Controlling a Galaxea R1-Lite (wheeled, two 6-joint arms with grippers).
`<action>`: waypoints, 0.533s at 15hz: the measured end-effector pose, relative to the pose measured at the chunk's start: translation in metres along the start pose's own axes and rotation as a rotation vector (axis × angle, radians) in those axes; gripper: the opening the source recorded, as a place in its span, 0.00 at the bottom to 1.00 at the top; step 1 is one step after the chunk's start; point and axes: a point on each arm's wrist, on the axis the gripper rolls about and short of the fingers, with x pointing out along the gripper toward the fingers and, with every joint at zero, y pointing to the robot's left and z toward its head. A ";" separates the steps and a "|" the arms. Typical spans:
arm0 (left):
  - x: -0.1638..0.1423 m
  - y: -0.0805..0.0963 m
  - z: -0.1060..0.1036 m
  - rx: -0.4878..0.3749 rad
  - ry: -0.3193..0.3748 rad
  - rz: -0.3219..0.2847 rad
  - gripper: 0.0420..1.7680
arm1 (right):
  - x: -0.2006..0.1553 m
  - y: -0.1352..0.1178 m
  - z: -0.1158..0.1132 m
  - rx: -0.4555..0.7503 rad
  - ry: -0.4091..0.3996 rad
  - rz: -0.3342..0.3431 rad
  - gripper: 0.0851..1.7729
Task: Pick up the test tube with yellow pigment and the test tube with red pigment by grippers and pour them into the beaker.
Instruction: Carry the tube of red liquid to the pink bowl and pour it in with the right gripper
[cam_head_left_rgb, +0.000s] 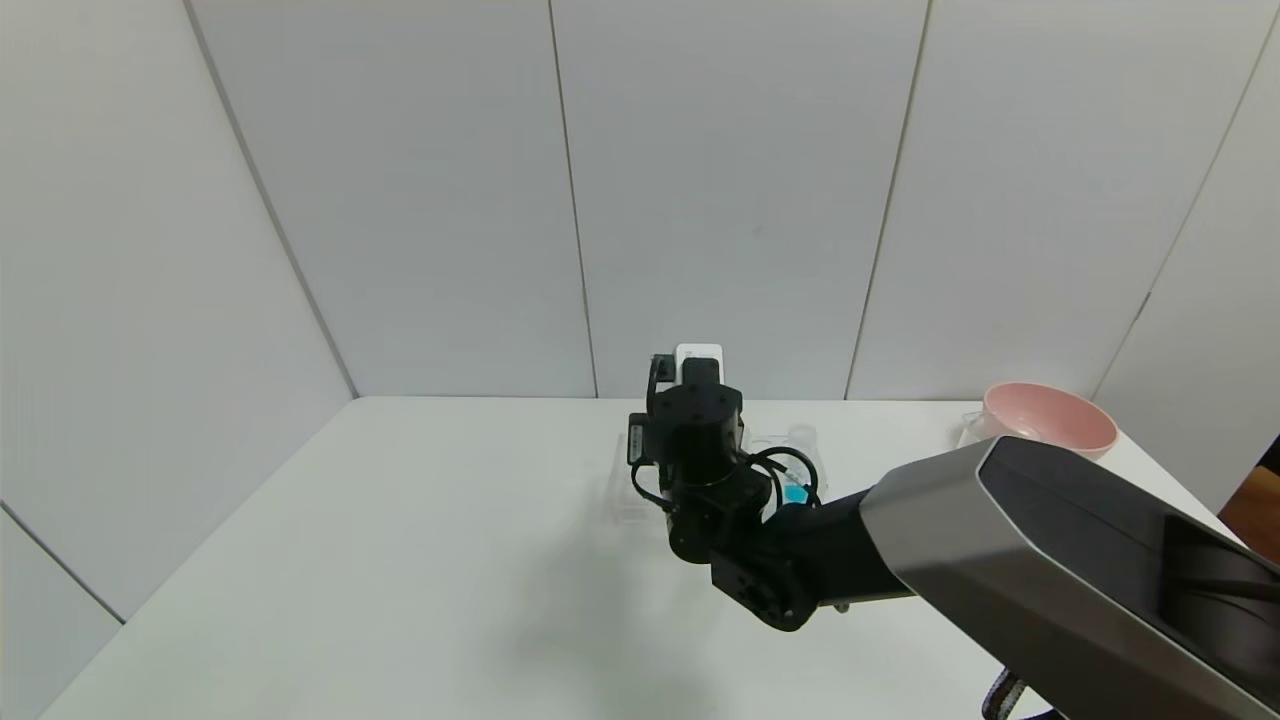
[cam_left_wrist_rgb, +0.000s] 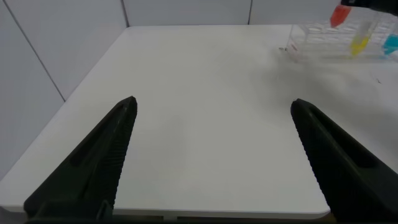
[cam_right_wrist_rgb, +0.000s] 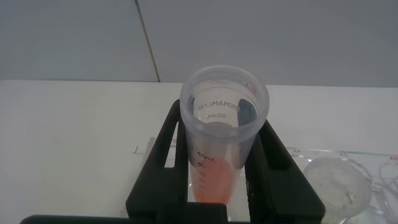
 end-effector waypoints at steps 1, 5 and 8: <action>0.000 0.000 0.000 0.000 0.000 0.000 1.00 | -0.001 0.000 0.008 -0.005 -0.013 0.003 0.29; 0.000 0.000 0.000 0.000 0.000 0.000 1.00 | -0.007 -0.002 0.043 -0.005 -0.071 0.009 0.29; 0.000 0.000 0.000 0.000 0.000 0.000 1.00 | -0.009 -0.019 0.077 -0.015 -0.118 -0.019 0.29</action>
